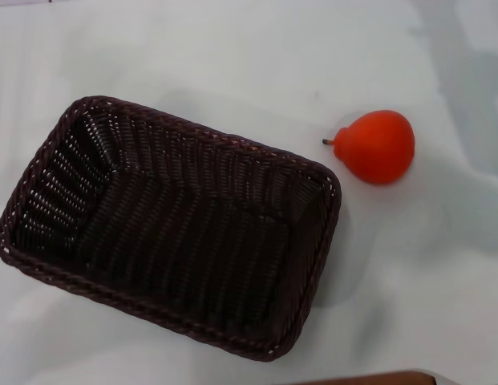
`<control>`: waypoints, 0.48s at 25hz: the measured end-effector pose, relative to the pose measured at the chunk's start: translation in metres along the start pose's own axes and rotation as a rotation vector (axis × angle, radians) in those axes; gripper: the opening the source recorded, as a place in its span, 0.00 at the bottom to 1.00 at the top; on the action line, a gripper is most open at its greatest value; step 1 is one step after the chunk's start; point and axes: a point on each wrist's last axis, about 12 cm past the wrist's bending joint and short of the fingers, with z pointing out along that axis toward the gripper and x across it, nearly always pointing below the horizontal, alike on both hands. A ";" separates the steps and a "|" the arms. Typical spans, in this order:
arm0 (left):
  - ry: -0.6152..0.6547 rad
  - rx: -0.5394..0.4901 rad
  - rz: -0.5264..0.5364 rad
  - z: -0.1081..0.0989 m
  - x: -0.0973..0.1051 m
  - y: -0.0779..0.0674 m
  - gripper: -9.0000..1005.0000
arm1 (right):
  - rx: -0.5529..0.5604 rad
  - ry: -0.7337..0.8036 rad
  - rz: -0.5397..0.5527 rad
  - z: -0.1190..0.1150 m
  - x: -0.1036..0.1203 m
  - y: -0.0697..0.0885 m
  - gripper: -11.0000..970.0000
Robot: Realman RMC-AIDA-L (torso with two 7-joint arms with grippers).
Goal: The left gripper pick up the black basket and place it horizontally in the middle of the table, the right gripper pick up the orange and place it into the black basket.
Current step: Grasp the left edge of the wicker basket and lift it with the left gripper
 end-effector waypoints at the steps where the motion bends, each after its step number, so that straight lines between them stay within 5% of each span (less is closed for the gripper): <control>1: 0.006 0.011 -0.002 0.001 0.001 -0.001 0.90 | -0.001 -0.001 0.000 0.000 0.000 0.000 0.95; 12: 0.067 0.070 -0.073 0.008 0.000 0.000 0.88 | -0.016 -0.034 0.001 0.000 -0.004 0.002 0.95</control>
